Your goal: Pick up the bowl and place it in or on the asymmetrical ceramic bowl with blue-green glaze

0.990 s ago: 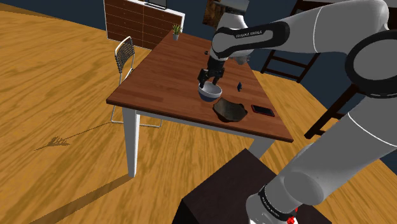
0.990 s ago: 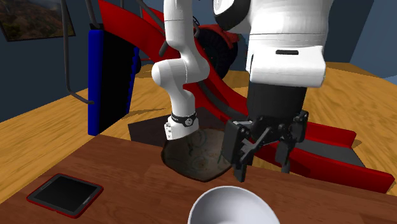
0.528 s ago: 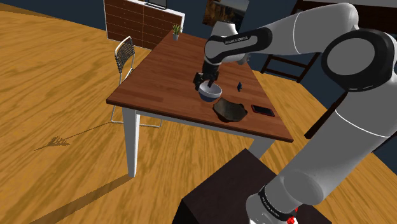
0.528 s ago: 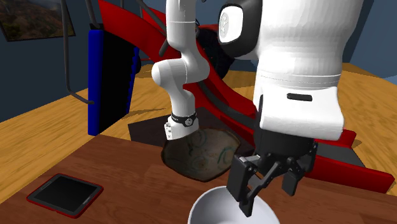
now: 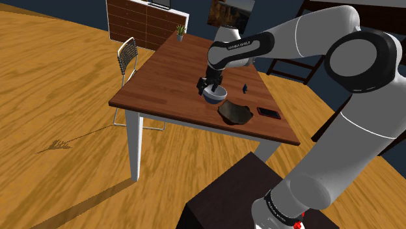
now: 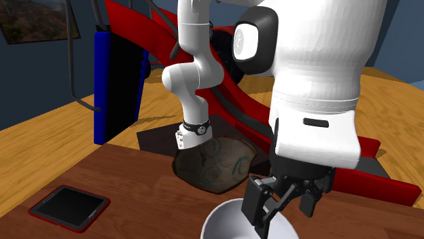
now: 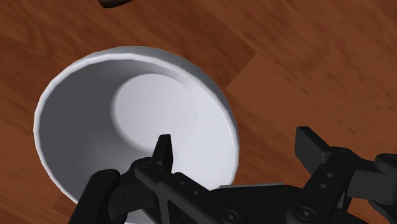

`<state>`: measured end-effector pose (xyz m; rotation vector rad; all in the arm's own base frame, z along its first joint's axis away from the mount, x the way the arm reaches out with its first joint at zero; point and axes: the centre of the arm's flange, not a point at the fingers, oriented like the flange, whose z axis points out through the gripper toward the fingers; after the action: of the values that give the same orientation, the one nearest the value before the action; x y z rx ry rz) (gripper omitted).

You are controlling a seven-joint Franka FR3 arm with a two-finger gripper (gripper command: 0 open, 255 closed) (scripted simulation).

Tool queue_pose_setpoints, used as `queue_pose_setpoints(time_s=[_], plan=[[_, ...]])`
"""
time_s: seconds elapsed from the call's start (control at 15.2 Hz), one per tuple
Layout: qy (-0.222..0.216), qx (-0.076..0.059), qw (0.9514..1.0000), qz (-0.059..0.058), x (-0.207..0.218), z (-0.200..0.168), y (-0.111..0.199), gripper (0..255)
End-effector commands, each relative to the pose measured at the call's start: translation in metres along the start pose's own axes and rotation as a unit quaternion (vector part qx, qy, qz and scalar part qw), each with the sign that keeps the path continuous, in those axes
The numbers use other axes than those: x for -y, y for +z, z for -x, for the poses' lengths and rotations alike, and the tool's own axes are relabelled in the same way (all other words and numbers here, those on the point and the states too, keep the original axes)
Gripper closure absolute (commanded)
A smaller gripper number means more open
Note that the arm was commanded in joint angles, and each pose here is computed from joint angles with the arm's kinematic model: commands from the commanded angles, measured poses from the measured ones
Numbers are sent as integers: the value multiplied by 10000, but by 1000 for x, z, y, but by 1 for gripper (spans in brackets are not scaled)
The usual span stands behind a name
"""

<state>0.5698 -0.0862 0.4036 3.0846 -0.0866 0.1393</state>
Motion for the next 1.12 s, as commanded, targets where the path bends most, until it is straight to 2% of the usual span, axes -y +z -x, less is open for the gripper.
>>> queue_pose_setpoints(time_s=[0.0, 0.07, 0.13, 0.73, 1.06], plan=[[0, 0, 10000, 0, 0, 0, 0, 0], [0, 0, 10000, 0, 0, 0, 0, 0], [0, 0, 10000, 0, 0, 0, 0, 255], [0, 0, 10000, 0, 0, 0, 0, 255], [0, 0, 10000, 0, -1, -2, -26, 255]])
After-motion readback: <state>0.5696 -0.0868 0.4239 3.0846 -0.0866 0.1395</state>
